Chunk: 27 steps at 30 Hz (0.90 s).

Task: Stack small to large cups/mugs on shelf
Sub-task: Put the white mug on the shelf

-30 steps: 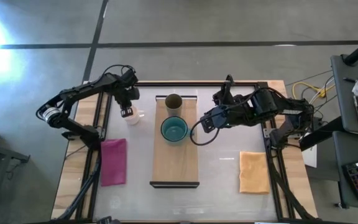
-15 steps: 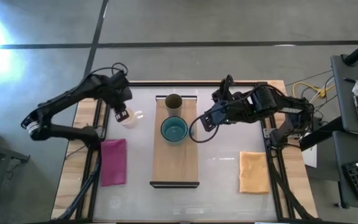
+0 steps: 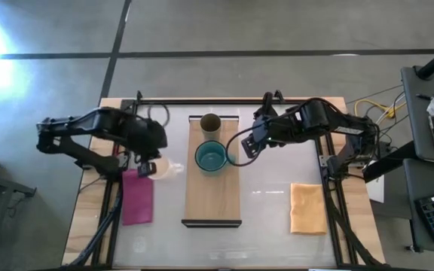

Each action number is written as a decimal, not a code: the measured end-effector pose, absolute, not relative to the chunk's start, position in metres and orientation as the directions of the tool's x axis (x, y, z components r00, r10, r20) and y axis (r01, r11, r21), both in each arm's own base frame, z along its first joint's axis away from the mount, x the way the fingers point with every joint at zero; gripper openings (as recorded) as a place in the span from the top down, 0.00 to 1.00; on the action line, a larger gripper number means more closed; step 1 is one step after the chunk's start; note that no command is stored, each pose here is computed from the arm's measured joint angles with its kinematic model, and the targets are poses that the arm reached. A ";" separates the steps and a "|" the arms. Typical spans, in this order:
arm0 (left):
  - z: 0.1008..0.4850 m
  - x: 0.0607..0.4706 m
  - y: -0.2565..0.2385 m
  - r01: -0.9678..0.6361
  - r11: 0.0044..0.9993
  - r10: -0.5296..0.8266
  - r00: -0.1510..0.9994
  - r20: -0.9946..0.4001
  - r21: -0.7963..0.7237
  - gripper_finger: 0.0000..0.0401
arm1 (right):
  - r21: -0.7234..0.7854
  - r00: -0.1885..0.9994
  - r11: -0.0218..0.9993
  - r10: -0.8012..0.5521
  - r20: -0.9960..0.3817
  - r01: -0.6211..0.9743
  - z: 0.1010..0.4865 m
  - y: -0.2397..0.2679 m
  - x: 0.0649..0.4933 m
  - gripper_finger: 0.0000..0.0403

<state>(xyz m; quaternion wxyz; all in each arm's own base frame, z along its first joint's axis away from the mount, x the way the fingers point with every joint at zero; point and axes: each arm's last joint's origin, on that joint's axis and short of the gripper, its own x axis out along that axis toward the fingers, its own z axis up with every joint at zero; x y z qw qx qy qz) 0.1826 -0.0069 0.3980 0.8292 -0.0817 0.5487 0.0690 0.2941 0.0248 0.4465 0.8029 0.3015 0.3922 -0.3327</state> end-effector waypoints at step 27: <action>0.398 0.305 -0.103 -0.182 0.980 -0.003 0.360 -0.933 -0.074 1.00 | 0.270 0.470 0.559 -0.250 -0.847 0.784 0.410 0.141 0.270 0.55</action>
